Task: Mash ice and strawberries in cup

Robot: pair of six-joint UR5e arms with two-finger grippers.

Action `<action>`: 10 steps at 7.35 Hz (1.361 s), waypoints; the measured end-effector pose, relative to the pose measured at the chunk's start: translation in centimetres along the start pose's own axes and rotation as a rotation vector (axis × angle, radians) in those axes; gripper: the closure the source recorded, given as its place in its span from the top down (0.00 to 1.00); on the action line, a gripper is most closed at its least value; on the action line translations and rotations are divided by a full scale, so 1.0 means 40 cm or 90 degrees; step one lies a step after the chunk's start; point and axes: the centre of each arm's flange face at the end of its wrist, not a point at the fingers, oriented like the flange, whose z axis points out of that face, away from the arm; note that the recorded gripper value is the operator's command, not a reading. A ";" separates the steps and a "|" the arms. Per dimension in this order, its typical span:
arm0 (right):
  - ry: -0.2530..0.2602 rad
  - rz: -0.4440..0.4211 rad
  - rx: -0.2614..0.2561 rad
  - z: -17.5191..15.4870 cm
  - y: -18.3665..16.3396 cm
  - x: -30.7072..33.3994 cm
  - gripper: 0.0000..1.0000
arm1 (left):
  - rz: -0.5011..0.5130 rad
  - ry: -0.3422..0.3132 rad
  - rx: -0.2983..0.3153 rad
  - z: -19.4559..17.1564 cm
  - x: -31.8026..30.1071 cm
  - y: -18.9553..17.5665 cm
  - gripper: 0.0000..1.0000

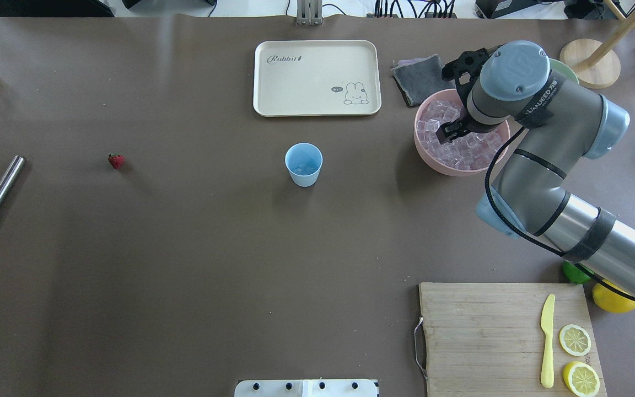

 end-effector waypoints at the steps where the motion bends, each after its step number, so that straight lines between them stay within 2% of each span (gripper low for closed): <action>1: 0.003 0.000 -0.002 0.006 0.002 0.002 0.76 | 0.002 0.000 0.002 -0.001 0.001 -0.001 0.98; 4: 0.032 -0.010 -0.006 0.038 0.004 0.000 0.68 | 0.004 0.001 0.005 -0.001 0.002 -0.002 0.98; 5: 0.034 -0.017 -0.005 0.039 0.002 0.000 0.61 | 0.004 0.001 0.005 -0.001 0.001 -0.002 0.98; 6: 0.035 -0.027 -0.005 0.039 0.001 -0.001 0.59 | 0.004 0.000 0.004 0.000 0.000 -0.002 0.98; 10: 0.036 -0.053 -0.005 0.040 -0.001 -0.003 0.54 | 0.004 0.000 0.004 0.000 -0.001 -0.001 0.98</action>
